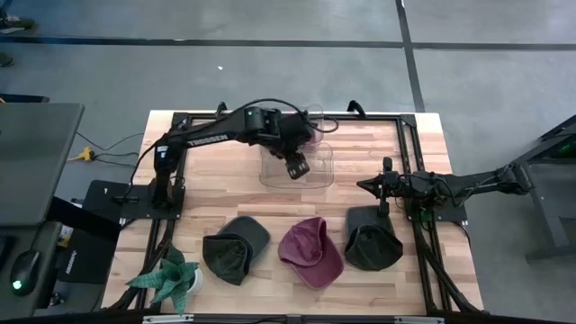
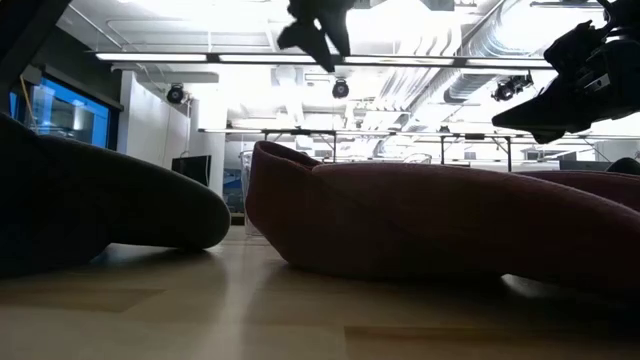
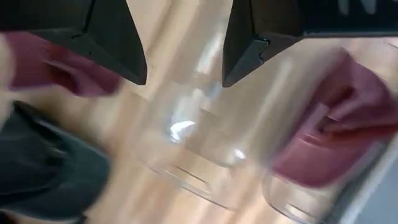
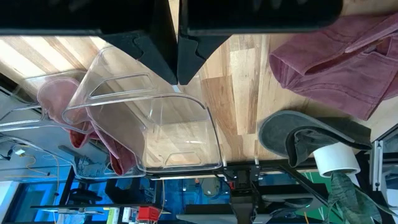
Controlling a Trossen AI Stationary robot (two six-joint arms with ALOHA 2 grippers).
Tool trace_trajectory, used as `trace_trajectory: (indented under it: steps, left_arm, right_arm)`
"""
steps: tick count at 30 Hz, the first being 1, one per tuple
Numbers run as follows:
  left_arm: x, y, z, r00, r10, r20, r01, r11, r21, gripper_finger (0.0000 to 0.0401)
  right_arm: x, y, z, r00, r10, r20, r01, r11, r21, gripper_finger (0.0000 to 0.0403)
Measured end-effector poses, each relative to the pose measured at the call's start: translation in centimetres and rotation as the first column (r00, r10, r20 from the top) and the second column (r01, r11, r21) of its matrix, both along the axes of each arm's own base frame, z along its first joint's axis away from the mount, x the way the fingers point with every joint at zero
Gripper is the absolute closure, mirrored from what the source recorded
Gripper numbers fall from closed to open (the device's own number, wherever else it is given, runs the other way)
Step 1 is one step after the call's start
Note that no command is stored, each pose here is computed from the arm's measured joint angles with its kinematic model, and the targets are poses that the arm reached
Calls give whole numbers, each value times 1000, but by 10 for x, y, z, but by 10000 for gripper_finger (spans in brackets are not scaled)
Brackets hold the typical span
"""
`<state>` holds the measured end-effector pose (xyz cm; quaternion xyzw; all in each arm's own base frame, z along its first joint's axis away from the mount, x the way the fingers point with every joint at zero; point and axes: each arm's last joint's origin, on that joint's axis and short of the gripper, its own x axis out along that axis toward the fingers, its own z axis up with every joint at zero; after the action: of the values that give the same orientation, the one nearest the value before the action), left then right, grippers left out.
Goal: Pick & Place hat
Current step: Put the dark red cap into the top transparent bin
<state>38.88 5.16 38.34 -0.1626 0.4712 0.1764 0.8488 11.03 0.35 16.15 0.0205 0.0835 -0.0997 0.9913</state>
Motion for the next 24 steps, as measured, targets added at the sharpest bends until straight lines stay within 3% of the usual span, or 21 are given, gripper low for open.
trace_trajectory:
  steps: [8, 24]
  left_arm:
    - [-17, -31, 16, 999, 28, -37, -31, 997, -68, 202]
    - [-50, -118, 29, 995, -35, -89, 24, 992, -128, 202]
  right_arm:
    - [0, 0, 0, 1000, -1, 0, 1, 1000, 0, 402]
    - [0, 0, 0, 1000, 0, 0, 0, 1000, 0, 402]
